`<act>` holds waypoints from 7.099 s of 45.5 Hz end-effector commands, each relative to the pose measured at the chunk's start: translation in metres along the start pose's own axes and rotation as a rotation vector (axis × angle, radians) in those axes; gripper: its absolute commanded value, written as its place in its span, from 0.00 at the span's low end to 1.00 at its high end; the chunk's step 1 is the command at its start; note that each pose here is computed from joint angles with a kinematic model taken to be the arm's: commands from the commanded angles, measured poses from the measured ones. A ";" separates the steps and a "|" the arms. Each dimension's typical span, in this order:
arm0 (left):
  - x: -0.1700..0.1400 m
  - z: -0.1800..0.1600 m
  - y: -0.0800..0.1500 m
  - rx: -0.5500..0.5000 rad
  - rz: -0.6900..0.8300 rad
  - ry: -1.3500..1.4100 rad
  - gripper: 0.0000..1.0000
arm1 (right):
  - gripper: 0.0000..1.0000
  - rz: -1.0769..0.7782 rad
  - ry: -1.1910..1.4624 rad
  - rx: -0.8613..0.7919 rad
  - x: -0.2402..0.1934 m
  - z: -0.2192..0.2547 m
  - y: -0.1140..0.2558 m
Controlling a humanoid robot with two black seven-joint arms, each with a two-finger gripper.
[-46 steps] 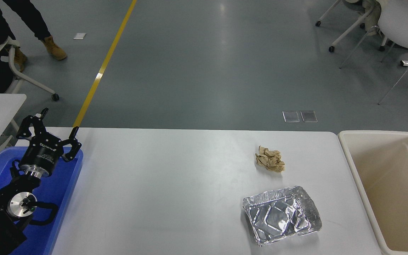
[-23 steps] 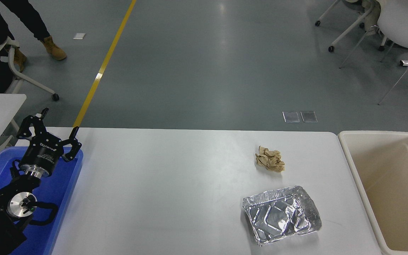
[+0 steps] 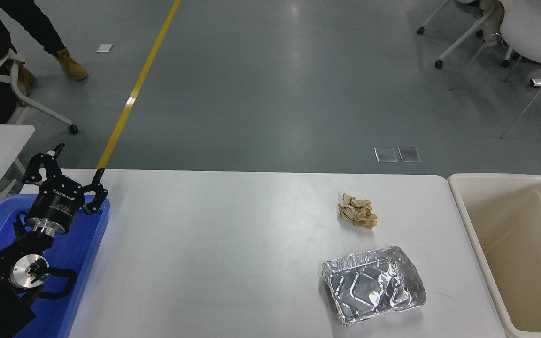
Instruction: Clean the table surface
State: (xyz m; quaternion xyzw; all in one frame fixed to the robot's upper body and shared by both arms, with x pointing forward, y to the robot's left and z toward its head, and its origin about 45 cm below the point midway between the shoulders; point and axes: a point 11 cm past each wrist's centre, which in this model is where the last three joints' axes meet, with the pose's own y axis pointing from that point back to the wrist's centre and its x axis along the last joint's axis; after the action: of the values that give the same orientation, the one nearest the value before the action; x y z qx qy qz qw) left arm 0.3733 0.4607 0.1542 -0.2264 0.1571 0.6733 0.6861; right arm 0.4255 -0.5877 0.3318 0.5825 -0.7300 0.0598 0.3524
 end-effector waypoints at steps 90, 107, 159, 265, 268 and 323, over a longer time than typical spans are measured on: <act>0.000 0.000 0.000 0.000 0.000 0.000 1.00 | 0.96 -0.585 0.568 0.542 -0.271 -0.192 0.037; 0.000 0.000 0.000 0.000 0.000 0.000 1.00 | 0.96 -0.336 0.006 0.384 -0.264 -0.132 -0.004; 0.000 0.000 0.000 0.000 0.000 0.000 1.00 | 0.96 -0.132 -0.891 0.173 -0.275 0.018 -0.006; 0.000 0.000 0.000 0.000 0.000 0.000 1.00 | 0.96 -0.552 0.682 0.400 -0.181 -0.104 0.007; 0.000 0.000 0.000 0.000 0.000 0.000 1.00 | 0.96 -0.603 0.747 0.430 -0.202 -0.107 0.011; 0.000 0.000 0.000 0.000 0.000 0.000 1.00 | 0.92 -1.176 1.369 0.330 -0.335 0.045 0.069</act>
State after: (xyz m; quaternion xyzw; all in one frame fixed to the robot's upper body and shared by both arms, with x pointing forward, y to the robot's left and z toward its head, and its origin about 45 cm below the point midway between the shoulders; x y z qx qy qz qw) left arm 0.3733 0.4607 0.1542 -0.2264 0.1571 0.6733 0.6861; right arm 0.3906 -0.3102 0.1525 0.7416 0.0375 0.3257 0.5853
